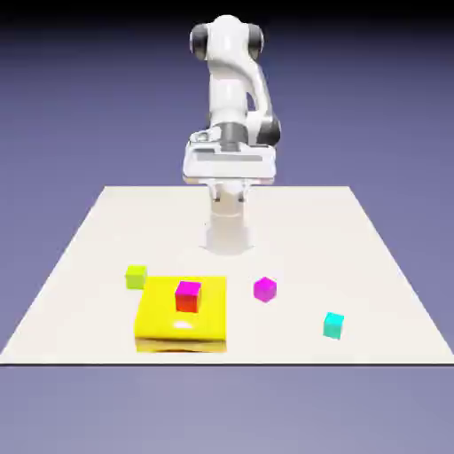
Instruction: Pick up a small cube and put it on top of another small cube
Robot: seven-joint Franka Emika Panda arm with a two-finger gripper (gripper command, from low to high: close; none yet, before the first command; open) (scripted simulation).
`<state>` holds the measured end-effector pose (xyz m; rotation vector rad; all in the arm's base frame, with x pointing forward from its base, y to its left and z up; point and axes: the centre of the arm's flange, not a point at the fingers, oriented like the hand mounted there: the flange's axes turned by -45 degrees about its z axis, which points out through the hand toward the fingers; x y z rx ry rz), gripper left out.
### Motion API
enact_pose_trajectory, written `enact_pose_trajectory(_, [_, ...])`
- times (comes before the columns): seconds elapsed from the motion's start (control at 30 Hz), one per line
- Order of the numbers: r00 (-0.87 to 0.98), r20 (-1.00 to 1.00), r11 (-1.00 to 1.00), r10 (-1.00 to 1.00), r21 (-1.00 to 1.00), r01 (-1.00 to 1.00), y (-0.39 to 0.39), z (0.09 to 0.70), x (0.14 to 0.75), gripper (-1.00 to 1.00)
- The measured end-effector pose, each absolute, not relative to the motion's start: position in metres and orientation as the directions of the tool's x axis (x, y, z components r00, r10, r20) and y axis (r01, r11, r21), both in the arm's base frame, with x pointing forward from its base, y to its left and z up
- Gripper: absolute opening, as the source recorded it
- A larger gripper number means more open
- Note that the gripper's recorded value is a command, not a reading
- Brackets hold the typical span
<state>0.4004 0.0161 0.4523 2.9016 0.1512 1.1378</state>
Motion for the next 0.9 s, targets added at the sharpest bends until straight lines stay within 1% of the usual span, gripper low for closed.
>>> enact_pose_trajectory(0.17, [0.819,0.498,-0.959,0.284,0.131,0.253,0.067,0.422,0.44,0.0])
enact_pose_trajectory(0.37, [0.835,0.254,-0.872,0.489,0.177,0.457,0.132,0.374,0.474,0.0])
enact_pose_trajectory(0.6, [0.739,-0.036,-0.725,0.673,0.168,0.668,0.21,0.31,0.492,0.0])
enact_pose_trajectory(0.9, [0.504,-0.361,-0.512,0.785,0.08,0.855,0.299,0.222,0.487,0.0])
